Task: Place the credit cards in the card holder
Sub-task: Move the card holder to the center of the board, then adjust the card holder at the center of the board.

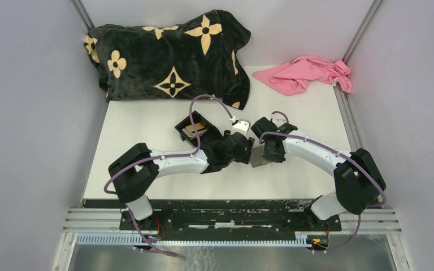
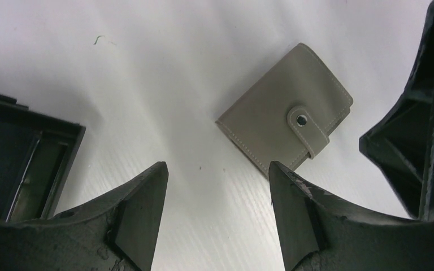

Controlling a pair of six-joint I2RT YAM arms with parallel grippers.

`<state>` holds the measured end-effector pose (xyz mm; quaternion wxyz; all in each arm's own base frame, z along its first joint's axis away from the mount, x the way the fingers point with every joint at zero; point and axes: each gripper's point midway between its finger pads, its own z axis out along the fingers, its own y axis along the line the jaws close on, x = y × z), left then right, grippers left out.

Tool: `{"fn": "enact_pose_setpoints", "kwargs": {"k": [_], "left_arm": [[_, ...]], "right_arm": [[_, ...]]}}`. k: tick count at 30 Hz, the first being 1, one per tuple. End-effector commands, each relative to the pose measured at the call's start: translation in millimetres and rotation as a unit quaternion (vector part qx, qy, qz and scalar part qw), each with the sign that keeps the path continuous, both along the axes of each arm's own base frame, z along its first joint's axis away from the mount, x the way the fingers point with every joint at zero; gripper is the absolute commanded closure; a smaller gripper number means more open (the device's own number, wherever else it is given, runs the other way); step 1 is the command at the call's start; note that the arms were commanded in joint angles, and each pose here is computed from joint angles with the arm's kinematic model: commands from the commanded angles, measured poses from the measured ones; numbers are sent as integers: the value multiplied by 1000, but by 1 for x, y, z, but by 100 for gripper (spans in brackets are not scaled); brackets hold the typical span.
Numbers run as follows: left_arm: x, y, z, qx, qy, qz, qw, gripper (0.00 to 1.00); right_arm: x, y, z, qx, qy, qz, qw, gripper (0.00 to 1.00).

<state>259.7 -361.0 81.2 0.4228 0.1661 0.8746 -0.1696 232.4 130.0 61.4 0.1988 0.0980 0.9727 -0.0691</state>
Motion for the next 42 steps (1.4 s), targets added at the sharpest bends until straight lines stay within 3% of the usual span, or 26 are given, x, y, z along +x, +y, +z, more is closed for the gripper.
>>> {"fn": "enact_pose_setpoints", "kwargs": {"k": [1,14,22,27,42], "left_arm": [[20,-23,19,-10,-42,-16,999,27],[53,-3,-10,6,-28,15,999,34],[52,-11,-31,10,-12,-6,1000,36],[47,-15,-42,14,7,-19,1000,42],[25,8,-50,10,41,-3,999,45]], "right_arm": [[-2,-7,-6,-6,-6,-31,999,71],[8,-15,-33,0,13,-70,997,80],[23,-20,-41,12,21,-78,997,81],[32,-18,-48,19,26,-76,997,81],[74,-7,-54,31,27,-51,998,81]]}}
